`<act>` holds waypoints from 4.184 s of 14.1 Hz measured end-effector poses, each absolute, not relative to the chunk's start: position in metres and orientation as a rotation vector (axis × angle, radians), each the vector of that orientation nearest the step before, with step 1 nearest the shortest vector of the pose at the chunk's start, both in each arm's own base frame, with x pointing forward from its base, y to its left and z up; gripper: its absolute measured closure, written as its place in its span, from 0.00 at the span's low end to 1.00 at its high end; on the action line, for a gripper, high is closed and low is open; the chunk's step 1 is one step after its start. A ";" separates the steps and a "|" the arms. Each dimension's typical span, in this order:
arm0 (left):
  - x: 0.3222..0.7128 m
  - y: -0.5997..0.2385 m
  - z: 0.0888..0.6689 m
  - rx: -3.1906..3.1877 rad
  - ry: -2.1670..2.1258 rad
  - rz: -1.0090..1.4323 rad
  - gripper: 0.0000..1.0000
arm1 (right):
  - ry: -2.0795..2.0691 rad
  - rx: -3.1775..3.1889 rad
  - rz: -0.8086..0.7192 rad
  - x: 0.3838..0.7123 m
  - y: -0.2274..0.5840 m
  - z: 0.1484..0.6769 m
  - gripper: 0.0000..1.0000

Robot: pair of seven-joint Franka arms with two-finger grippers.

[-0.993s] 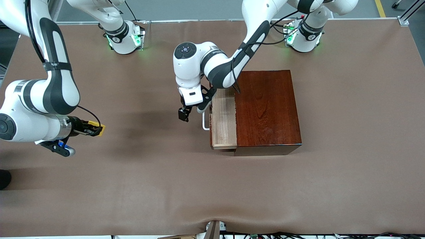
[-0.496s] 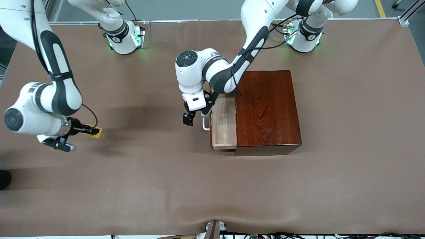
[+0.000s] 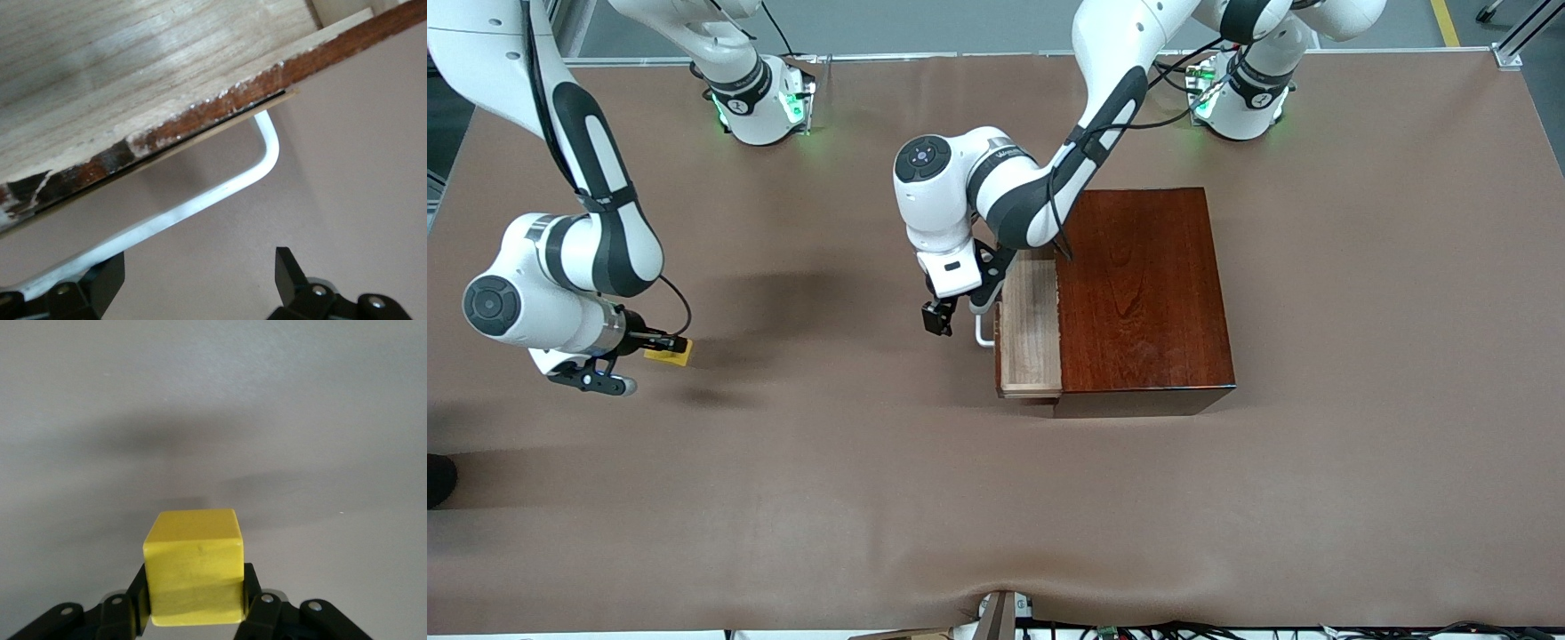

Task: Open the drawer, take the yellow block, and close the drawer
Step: 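Push the drawer shut with the left gripper while the right gripper lowers the cube, then release the cube and withdraw the right gripper to its rest side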

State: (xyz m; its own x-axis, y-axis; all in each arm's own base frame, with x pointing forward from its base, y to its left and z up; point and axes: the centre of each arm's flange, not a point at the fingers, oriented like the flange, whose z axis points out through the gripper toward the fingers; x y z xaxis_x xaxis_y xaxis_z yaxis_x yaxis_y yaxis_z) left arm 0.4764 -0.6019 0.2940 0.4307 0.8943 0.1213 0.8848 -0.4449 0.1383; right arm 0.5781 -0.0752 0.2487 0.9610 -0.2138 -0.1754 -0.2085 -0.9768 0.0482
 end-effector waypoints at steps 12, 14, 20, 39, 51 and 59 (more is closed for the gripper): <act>0.484 -0.583 0.288 2.685 1.689 0.284 0.00 | -0.242 3.086 -0.321 0.559 -0.083 0.198 0.44; 0.486 -0.579 0.287 2.695 1.704 0.285 0.00 | -0.242 3.084 -0.337 0.557 -0.083 0.192 0.30; 0.492 -0.569 0.287 2.719 1.738 0.286 0.00 | -0.271 3.077 -0.431 0.571 -0.095 0.216 0.00; 0.502 -0.545 0.280 2.788 1.812 0.288 0.00 | -0.131 3.148 -0.340 0.619 -0.037 0.560 0.00; 0.502 -0.545 0.287 2.783 1.813 0.286 0.00 | -0.079 3.176 -0.155 0.551 -0.026 0.652 0.00; 0.543 -0.496 0.422 2.706 1.658 0.245 0.00 | 0.098 3.147 0.012 0.530 -0.056 0.657 0.00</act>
